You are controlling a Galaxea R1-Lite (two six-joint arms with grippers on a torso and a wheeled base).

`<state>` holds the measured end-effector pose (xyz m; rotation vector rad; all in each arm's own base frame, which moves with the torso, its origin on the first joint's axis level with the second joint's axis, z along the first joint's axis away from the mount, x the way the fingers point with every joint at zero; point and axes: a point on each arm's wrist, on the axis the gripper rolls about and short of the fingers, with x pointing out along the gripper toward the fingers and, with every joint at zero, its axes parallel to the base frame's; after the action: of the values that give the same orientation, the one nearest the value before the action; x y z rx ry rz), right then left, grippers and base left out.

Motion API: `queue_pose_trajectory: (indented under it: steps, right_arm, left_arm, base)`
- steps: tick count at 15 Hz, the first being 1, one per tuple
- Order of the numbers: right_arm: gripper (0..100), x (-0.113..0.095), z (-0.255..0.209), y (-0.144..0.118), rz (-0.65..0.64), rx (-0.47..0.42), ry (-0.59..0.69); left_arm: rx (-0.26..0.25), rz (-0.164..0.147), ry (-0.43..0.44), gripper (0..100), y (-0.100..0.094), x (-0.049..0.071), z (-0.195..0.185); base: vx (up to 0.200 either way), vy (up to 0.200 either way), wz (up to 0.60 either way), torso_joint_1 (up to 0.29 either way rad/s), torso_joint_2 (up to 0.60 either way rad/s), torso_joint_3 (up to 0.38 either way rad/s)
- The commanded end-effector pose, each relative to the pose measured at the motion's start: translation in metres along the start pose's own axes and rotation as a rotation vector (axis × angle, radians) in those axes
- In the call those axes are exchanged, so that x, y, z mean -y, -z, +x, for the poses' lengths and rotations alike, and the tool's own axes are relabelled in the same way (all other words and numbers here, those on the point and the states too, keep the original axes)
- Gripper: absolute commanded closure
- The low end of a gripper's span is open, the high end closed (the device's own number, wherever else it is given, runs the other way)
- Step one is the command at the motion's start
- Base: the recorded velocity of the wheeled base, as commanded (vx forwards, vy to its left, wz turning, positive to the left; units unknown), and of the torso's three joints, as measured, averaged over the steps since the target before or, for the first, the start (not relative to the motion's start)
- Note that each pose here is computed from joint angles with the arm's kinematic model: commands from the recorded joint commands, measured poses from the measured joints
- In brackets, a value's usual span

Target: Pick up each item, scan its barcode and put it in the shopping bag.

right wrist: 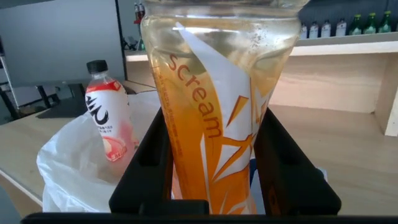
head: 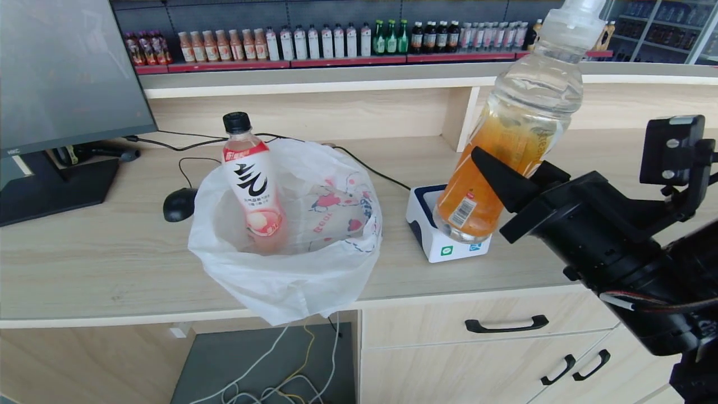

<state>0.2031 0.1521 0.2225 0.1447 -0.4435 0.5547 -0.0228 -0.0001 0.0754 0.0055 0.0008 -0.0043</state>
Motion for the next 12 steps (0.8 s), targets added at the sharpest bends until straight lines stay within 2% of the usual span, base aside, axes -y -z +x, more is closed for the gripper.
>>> queue_pose_trajectory:
  steps: [1, 4, 6, 7, 8, 10, 12]
  right_arm:
    - [100, 0.002, 0.004, 0.0, -0.056, 0.009, -0.049]
    - [100, 0.004, 0.002, -0.006, -0.18, 0.041, -0.128]
    - [100, 0.004, 0.006, 0.005, -0.333, 0.028, -0.187]
    - [100, 0.003, 0.007, 0.006, -0.388, 0.034, -0.19]
    - [100, 0.004, 0.011, 0.009, -0.496, 0.044, -0.188]
    - [100, 0.004, 0.023, 0.007, -0.6, 0.086, -0.185]
    - [100, 0.017, 0.03, 0.01, -0.718, 0.125, -0.25]
  left_arm:
    - [0.001, -0.001, 0.0, 0, 0.0, 0.0, 0.0]
    - [0.001, 0.001, 0.0, 0, 0.0, 0.0, 0.0]
    - [0.001, -0.001, 0.0, 0, 0.0, 0.0, 0.0]
    - [0.001, 0.001, 0.0, 0, 0.0, 0.0, 0.0]
    - [0.001, 0.001, 0.0, 0, 0.0, 0.0, 0.0]
    - [0.001, 0.001, 0.0, 0, 0.0, 0.0, 0.0]
    - [0.001, 0.001, 0.0, 0, 0.0, 0.0, 0.0]
  base:
    - [0.0, 0.0, 0.0, 0.0, 0.0, 0.0]
    - [0.0, 0.0, 0.0, 0.0, 0.0, 0.0]
    - [0.0, 0.0, 0.0, 0.0, 0.0, 0.0]
    - [0.0, 0.0, 0.0, 0.0, 0.0, 0.0]
    - [0.0, 0.0, 0.0, 0.0, 0.0, 0.0]
    - [0.0, 0.0, 0.0, 0.0, 0.0, 0.0]
    - [0.0, 0.0, 0.0, 0.0, 0.0, 0.0]
